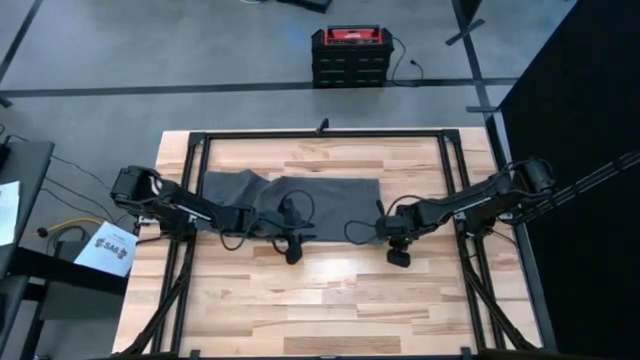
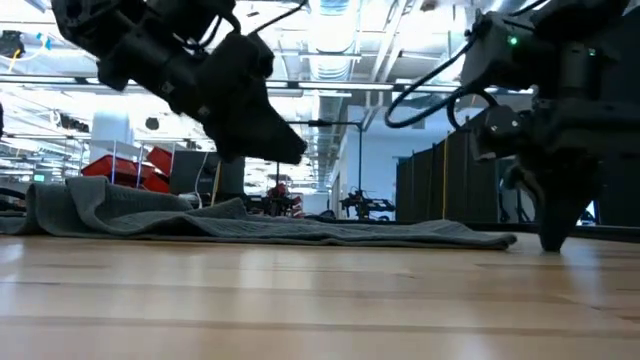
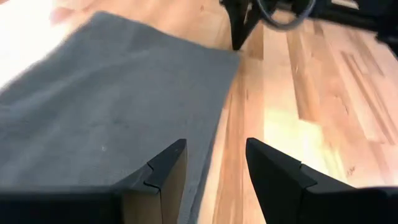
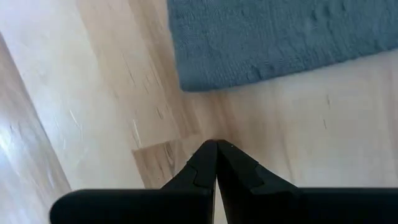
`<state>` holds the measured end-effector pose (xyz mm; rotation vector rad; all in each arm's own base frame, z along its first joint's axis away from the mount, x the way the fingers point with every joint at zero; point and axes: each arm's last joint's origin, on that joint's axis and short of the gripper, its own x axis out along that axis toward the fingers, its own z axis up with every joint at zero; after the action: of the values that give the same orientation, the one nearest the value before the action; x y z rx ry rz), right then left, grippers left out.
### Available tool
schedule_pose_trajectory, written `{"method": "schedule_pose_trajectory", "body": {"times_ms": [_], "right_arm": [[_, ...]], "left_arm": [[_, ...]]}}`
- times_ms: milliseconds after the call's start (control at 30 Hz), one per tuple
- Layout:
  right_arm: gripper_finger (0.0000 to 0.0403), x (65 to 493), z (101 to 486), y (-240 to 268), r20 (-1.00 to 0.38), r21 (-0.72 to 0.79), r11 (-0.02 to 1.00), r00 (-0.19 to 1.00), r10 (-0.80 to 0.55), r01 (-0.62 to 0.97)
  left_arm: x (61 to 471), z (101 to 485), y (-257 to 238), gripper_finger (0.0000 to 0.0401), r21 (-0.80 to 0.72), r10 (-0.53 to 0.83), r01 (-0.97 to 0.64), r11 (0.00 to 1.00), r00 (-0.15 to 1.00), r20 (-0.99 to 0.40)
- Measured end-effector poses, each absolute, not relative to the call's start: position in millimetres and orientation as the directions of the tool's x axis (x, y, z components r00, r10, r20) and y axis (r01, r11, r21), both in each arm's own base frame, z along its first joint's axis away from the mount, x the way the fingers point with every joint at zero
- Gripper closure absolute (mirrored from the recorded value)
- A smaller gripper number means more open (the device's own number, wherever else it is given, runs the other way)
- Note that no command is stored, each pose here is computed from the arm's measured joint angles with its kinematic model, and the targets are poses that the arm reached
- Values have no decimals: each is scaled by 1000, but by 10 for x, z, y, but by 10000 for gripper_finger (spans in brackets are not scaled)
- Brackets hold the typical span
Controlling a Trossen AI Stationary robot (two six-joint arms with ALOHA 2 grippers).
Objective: Roll towel
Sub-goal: Fold the gray towel
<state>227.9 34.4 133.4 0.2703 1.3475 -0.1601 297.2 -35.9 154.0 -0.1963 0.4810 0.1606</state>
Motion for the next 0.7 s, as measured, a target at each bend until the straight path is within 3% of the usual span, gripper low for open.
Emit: {"method": "schedule_pose_trajectory", "body": {"times_ms": [333,700], "right_arm": [[403,2555,1434,196,-892,114,977,451,21,181],[403,2633,1547,142,-884,85,988,467,16,127]], "left_arm": [[3250,1249,-398,249,-85,111,-184,979,837,-536],[3624,1038,-450,249,-9,120,-159,987,778,-617]]}}
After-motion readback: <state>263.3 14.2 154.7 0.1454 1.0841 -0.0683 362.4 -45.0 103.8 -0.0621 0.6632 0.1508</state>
